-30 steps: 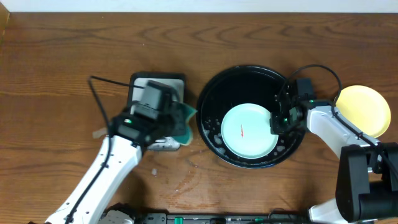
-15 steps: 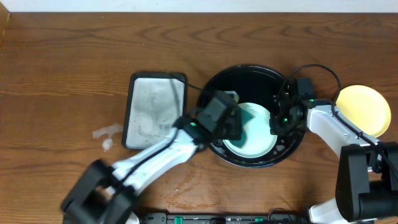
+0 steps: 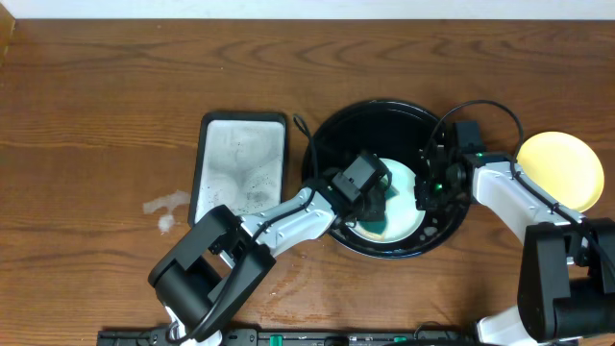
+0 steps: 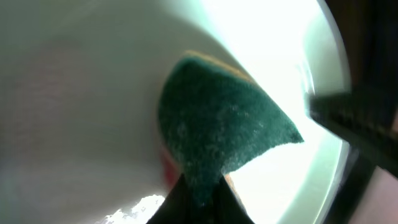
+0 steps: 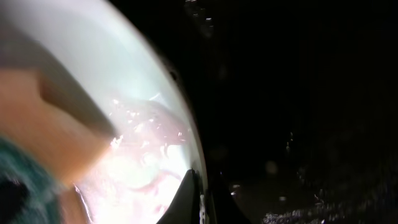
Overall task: Clean dirty plates on tray and stack at the side
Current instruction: 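Scrub the green plate with the sponge while right gripper holds its rim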
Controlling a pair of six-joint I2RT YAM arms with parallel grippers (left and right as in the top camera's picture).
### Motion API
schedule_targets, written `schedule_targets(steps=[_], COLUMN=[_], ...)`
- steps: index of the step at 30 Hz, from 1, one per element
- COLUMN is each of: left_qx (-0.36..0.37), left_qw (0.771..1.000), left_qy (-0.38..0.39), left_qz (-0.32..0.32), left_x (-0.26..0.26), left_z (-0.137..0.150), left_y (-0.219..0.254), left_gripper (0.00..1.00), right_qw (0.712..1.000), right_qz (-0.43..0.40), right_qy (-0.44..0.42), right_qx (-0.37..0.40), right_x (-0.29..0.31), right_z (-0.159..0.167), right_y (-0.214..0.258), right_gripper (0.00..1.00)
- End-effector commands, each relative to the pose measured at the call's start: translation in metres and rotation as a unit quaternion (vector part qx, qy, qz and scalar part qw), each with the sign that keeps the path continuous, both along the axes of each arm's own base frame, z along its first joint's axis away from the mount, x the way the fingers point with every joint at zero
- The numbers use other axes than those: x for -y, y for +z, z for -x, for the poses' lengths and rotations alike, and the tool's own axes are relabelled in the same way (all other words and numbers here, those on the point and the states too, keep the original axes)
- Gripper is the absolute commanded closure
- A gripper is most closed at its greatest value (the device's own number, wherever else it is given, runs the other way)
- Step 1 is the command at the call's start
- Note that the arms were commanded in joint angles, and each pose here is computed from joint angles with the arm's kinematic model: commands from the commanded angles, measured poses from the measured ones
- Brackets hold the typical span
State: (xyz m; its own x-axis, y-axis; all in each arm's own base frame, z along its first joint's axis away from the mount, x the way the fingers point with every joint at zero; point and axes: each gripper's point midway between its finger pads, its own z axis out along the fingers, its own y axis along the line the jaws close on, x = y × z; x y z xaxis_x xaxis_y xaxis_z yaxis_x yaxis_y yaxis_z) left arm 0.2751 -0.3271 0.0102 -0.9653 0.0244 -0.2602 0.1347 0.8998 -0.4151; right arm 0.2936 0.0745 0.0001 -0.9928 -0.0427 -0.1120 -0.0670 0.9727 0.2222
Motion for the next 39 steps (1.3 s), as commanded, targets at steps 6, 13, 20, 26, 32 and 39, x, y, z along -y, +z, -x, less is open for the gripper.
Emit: schedule_targets(steps=[6, 13, 20, 26, 32, 39], left_qx=[0.074, 0.045, -0.044, -0.070, -0.080, -0.051], left_qw=[0.941, 0.974, 0.997, 0.994, 0.996, 0.981], left_qy=[0.060, 0.036, 0.001, -0.004, 0.016, 0.074], left_qz=[-0.326, -0.219, 0.062, 0.089, 0.026, -0.172], left_x=[-0.127, -0.081, 0.032, 0.056, 0.029, -0.066], left_z=[-0.027, -0.024, -0.004, 0.014, 0.015, 0.003], left_y=[-0.022, -0.027, -0.005, -0.012, -0.032, -0.052], left_gripper=[0.93, 0.93, 0.92, 0.93, 0.92, 0.93], right_qw=[0.998, 0.998, 0.998, 0.998, 0.998, 0.998], right_qz=[0.011, 0.011, 0.011, 0.011, 0.012, 0.012], right_qy=[0.037, 0.037, 0.037, 0.037, 0.039, 0.039], right_qx=[-0.047, -0.047, -0.047, -0.048, -0.052, -0.053], right_x=[-0.007, -0.007, -0.007, -0.007, -0.006, -0.006], right_z=[0.026, 0.026, 0.026, 0.027, 0.029, 0.029], right_y=[-0.022, -0.022, -0.022, -0.022, -0.022, -0.022], right_gripper=[0.99, 0.99, 0.99, 0.99, 0.99, 0.99])
